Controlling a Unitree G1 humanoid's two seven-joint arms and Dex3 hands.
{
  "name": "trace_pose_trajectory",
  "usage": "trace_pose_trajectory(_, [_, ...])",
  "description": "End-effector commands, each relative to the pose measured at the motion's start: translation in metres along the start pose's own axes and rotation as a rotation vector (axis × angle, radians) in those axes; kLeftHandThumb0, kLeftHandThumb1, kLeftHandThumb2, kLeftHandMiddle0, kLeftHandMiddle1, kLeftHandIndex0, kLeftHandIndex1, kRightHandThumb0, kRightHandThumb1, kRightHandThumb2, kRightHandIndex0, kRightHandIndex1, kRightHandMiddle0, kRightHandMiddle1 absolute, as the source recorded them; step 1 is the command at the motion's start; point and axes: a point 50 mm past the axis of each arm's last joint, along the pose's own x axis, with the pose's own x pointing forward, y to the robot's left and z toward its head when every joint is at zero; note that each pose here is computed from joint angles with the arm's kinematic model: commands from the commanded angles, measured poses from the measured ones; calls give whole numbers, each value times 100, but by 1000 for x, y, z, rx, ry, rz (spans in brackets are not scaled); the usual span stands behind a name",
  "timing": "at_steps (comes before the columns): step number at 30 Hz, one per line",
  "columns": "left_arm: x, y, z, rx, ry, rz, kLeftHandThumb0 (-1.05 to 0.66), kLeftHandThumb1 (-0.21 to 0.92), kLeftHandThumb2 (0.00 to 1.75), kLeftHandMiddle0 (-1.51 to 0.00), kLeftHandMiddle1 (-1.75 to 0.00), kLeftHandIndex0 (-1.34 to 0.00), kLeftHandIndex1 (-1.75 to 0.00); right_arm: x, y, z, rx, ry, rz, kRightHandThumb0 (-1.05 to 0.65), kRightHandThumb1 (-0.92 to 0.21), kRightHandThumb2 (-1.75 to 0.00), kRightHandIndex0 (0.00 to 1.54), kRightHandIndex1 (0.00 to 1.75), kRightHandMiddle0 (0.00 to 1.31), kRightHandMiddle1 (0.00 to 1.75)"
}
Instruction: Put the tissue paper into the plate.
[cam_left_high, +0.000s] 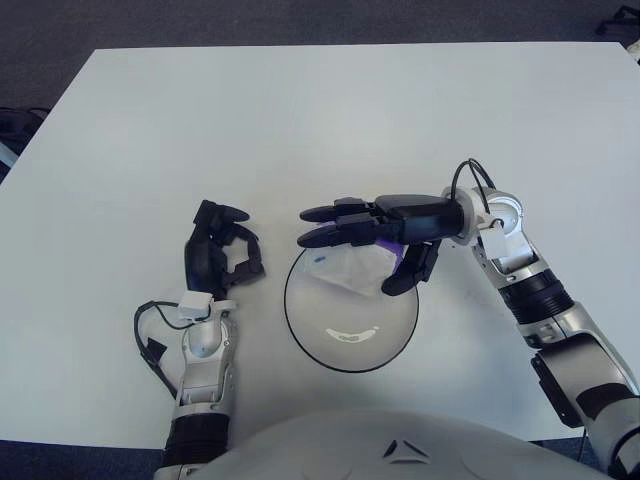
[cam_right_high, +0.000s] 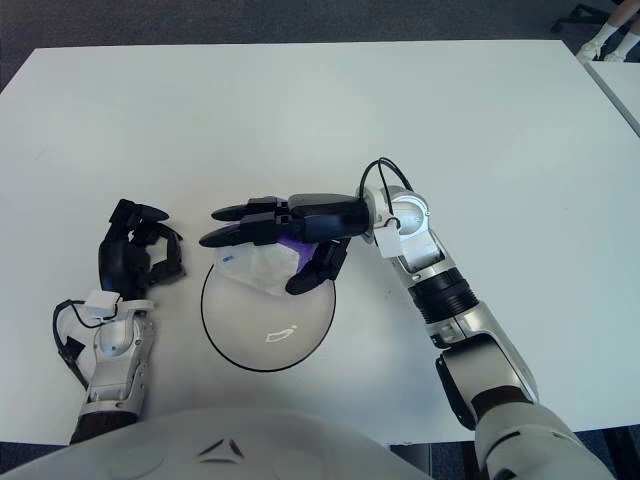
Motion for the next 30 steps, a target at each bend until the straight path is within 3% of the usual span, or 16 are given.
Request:
trace_pose_trajectory(1, [-19, 4, -32, 17, 175, 12, -1, 27, 135, -67, -165, -43, -175, -5, 1, 1, 34, 6, 19, -105, -92, -96, 0, 0, 0, 0])
trace_pose_trajectory(13, [-20, 4, -31, 50, 178, 21, -1, 23, 139, -71, -162, -47, -175, -14, -4, 6, 89, 8, -26, -105, -92, -98, 0, 0, 0, 0])
trace_pose_trajectory(25, [-19, 4, -32, 61, 184, 20, -1, 22, 141, -72, -163, -47, -175, -23, -3, 5, 121, 11, -43, -105, -92, -87, 0, 0, 0, 0])
trace_pose_trajectory(27, [-19, 4, -31, 62, 183, 18, -1, 22, 140, -72, -162, -47, -175, -32, 0, 8, 155, 13, -43, -105, -92, -86, 0, 0, 0, 0])
trace_pose_trajectory(30, [-19, 4, -31, 69, 167, 10, -1, 22, 141, -72, -163, -46, -175, -53, 35, -9, 193, 120, -76, -105, -92, -86, 0, 0, 0, 0])
